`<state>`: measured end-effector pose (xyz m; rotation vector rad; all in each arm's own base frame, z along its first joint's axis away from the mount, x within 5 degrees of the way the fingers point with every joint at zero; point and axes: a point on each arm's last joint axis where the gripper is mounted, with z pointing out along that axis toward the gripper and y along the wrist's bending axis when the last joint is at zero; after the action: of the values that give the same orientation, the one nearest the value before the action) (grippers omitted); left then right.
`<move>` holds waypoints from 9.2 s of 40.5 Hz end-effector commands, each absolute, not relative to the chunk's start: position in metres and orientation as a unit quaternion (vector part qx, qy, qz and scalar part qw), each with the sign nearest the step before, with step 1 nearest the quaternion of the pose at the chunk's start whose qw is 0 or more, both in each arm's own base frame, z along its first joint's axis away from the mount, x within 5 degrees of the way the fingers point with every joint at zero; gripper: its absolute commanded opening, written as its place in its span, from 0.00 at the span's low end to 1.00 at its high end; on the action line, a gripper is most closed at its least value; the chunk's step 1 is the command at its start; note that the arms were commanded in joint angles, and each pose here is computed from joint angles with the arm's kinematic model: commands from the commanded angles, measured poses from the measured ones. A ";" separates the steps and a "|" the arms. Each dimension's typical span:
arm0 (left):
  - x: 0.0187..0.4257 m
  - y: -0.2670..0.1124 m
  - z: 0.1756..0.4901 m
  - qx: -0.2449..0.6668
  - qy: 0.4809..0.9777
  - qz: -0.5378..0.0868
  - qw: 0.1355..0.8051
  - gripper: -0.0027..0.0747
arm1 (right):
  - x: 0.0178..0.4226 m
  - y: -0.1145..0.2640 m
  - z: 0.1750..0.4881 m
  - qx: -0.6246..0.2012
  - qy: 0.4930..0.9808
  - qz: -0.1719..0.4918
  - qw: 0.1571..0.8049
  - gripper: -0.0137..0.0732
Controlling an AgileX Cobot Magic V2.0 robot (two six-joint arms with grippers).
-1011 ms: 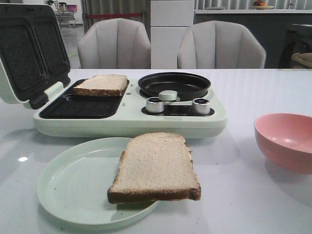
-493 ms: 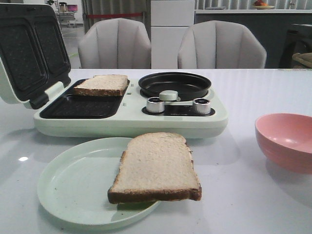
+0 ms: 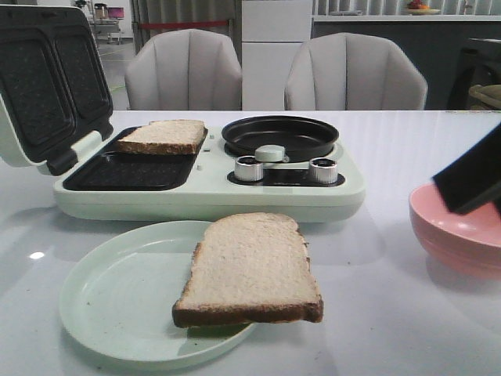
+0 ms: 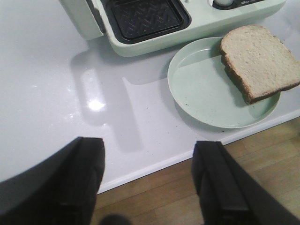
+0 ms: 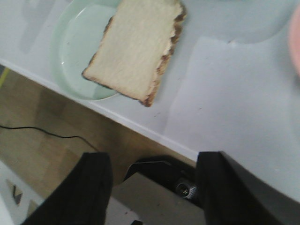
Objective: Make breakfast with bread and shrimp
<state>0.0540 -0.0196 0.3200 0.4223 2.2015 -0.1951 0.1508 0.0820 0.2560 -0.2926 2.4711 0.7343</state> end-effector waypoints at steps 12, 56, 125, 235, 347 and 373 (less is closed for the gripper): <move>0.057 -0.021 0.333 0.164 0.864 -0.090 0.468 0.62 | 0.207 0.123 0.227 -0.071 0.925 0.297 0.227 0.86; 0.057 -0.021 0.333 0.164 0.864 -0.090 0.468 0.62 | 0.296 0.170 0.184 -0.067 0.940 0.306 0.134 0.86; 0.057 -0.021 0.333 0.164 0.864 -0.090 0.467 0.62 | 0.292 0.209 0.333 -0.091 0.834 0.410 0.358 0.27; 0.057 -0.021 0.333 0.164 0.864 -0.090 0.467 0.62 | 0.089 0.052 0.311 -0.195 0.863 0.139 0.445 0.73; 0.384 -0.008 0.358 0.017 0.873 -0.307 0.378 0.17 | 0.084 0.049 0.313 -0.194 0.858 0.142 0.453 0.73; 0.228 -0.109 0.377 0.201 0.846 -0.255 0.423 0.17 | 0.084 0.049 0.313 -0.194 0.858 0.142 0.453 0.73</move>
<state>0.2530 -0.1086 0.3599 0.5408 2.2410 -0.6570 0.0812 0.0479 0.3017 -0.4998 2.1962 0.3374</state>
